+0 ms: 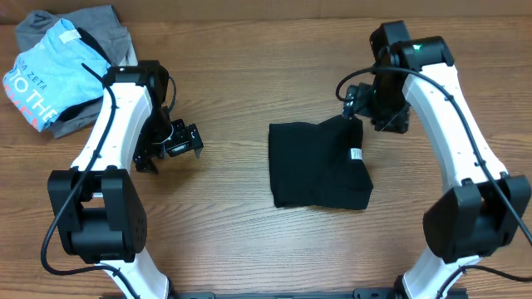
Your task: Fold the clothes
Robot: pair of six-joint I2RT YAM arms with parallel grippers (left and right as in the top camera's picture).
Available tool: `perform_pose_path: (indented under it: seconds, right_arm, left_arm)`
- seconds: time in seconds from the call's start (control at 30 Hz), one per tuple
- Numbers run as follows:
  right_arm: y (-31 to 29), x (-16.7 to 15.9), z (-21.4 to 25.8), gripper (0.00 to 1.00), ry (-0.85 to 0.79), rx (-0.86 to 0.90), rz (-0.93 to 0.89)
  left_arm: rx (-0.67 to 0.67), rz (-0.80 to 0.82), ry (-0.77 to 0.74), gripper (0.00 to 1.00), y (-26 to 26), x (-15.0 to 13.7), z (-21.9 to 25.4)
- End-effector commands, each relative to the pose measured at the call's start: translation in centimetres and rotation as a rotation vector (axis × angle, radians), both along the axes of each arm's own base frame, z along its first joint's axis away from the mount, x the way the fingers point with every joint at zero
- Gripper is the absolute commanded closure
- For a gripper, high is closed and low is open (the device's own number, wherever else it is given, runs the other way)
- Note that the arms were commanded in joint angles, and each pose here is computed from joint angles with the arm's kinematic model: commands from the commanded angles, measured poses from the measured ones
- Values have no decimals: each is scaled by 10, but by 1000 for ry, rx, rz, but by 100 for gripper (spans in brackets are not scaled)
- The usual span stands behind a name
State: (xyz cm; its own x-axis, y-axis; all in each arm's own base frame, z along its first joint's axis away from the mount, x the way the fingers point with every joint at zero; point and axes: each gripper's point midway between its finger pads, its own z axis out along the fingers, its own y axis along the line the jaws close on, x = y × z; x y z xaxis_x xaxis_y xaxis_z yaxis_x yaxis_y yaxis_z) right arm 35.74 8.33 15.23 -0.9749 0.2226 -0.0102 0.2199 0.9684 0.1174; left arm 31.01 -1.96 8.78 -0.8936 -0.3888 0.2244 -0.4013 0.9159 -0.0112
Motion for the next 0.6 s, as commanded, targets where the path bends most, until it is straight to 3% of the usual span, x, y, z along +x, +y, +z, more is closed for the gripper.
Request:
perform_pose_path:
  seconds: [0.0,0.07,0.17,0.4,0.57]
  right_arm:
    - [19,-26,-22,49,99,79,75]
    - [17,-39,-42,60,152,70,64]
    - [13,-57,-70,68,218,59,45]
    - [7,-87,-124,68,281,41,-17]
    - [-6,-89,-129,61,284,-36,-101]
  left_arm:
    - [-21,-33,-5,0,-5,-3,3]
    - [-24,-44,-6,0,-5,-3,3]
    - [-25,-51,-6,0,-5,-4,3]
    - [-25,-51,-8,0,-5,-3,3]
    - [-25,-51,-10,0,-5,-3,3]
